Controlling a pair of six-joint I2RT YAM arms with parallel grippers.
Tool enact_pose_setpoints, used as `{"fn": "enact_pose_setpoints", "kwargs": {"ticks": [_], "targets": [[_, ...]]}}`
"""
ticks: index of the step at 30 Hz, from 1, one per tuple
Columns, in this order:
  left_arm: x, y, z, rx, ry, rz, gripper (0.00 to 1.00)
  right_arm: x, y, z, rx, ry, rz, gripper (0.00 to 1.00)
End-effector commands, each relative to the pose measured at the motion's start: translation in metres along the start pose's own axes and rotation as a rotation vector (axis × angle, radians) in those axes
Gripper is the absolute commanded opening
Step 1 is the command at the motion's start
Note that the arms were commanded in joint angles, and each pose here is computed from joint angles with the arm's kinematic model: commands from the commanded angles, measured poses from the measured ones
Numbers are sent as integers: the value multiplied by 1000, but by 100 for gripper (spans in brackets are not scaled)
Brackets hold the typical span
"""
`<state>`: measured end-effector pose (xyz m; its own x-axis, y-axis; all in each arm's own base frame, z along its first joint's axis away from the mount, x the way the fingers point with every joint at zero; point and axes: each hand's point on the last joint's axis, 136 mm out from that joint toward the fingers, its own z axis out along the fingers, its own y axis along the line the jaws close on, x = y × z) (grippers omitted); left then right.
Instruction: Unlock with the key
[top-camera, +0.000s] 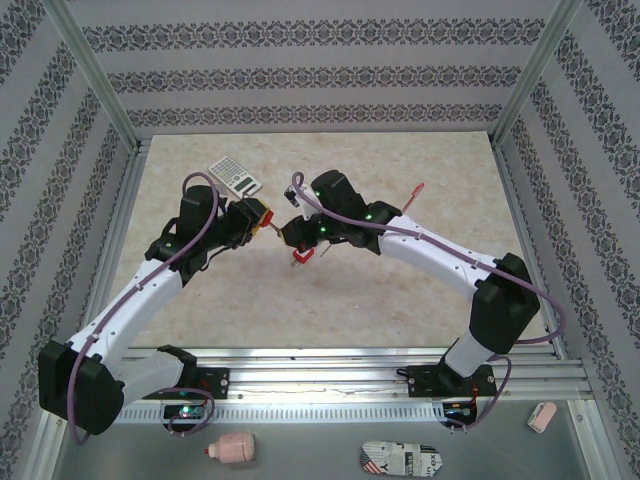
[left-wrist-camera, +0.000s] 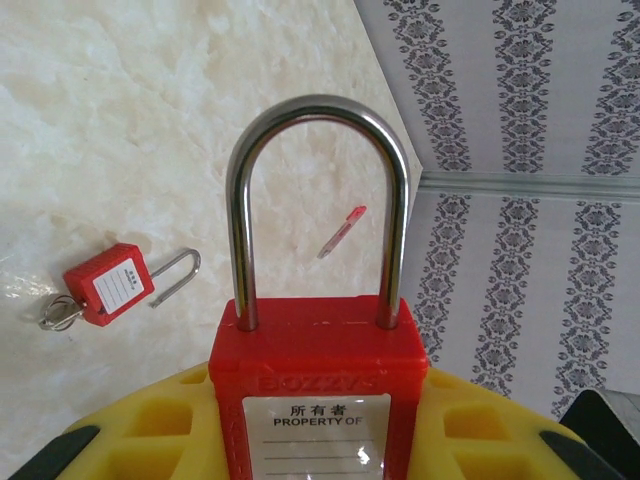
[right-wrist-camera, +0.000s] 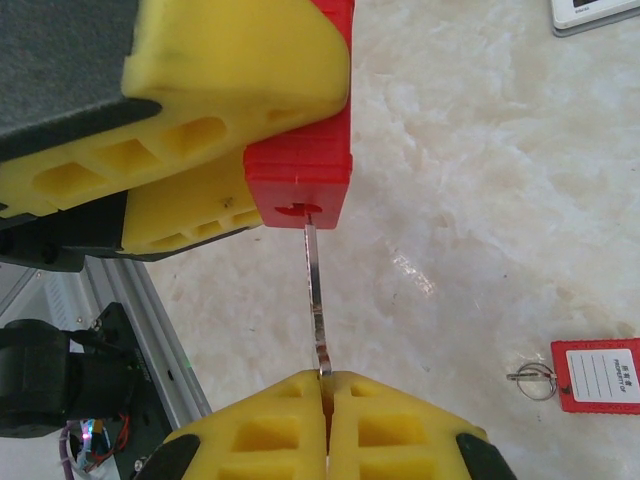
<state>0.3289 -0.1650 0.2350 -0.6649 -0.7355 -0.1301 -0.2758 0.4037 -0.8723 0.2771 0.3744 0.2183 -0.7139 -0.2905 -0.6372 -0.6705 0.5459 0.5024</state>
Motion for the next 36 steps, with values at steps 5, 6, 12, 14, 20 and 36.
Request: {"fn": "enact_pose_setpoints", "kwargs": {"ticks": [5,6,12,14,20,36], "targets": [[8,-5,-1,-26,22,45,0,-16,10,2,0,-36,-38,0],[8,-4,-1,-31,23,47,0,-16,10,2,1,-37,-39,0],[8,2,0,-62,19,58,0,-18,10,1,9,-39,-43,0],[8,2,0,-68,20,64,0,-18,8,1,17,-39,-43,0],[11,-1,1,-59,23,67,0,-19,8,5,9,-37,-34,0],[19,3,11,-48,41,62,0,-29,7,8,43,-79,-35,0]]}}
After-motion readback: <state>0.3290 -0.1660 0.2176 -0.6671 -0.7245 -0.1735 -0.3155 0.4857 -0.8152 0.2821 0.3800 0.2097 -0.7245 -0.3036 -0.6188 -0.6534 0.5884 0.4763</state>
